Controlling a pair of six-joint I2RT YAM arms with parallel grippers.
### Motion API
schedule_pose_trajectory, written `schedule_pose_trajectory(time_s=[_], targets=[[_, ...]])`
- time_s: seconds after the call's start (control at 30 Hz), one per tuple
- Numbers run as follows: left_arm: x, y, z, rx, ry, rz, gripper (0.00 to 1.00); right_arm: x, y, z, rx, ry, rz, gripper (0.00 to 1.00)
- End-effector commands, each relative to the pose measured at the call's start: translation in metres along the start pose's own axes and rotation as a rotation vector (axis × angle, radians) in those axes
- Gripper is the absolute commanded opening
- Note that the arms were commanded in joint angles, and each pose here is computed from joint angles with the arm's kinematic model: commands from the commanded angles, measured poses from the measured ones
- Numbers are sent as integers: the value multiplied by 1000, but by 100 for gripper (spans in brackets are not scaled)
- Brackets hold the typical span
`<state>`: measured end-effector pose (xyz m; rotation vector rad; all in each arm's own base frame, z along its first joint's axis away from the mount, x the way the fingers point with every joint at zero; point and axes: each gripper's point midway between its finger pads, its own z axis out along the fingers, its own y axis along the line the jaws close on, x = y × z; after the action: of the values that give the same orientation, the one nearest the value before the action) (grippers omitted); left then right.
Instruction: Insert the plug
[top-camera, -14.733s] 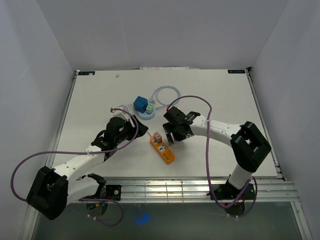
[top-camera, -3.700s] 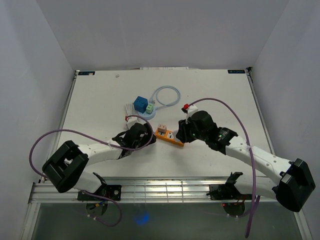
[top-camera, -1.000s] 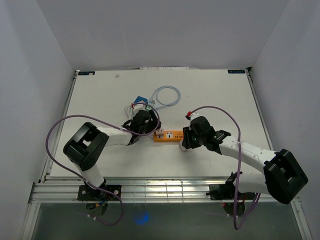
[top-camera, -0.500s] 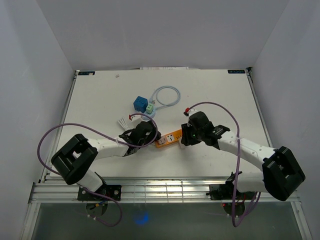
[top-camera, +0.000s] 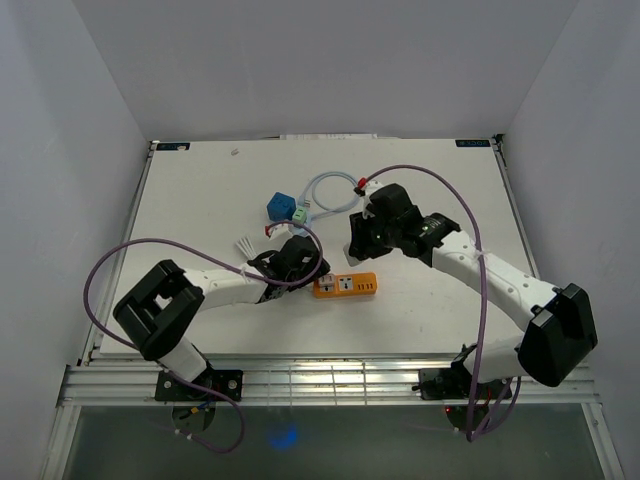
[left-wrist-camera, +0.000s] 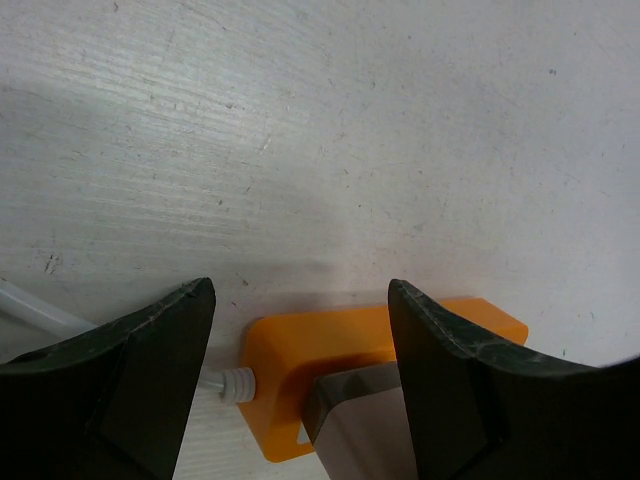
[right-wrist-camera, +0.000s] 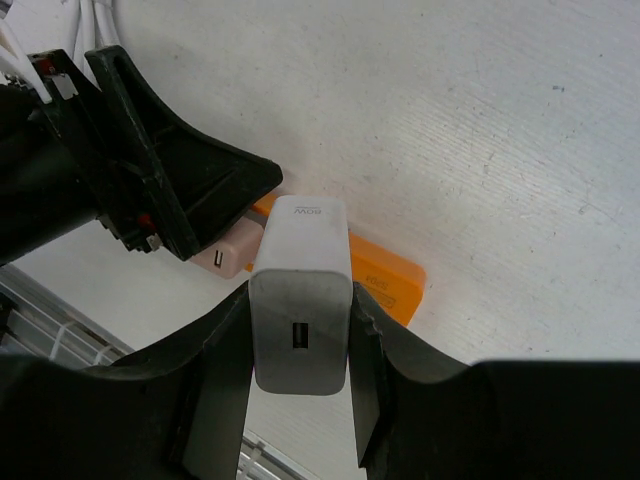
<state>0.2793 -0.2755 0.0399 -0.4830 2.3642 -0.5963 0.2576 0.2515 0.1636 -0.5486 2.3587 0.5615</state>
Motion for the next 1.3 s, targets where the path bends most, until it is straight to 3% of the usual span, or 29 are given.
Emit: schedule_pose_trajectory(time_s=[0.0, 0.67, 1.27], targets=[[23, 19, 2, -67, 84, 10, 82, 1, 7, 0, -4, 78, -5, 8], [13, 25, 12, -93, 97, -11, 83, 46, 14, 22, 66, 277, 108, 8], [15, 30, 10, -75, 90, -9, 82, 37, 18, 45, 144, 284, 167, 8]])
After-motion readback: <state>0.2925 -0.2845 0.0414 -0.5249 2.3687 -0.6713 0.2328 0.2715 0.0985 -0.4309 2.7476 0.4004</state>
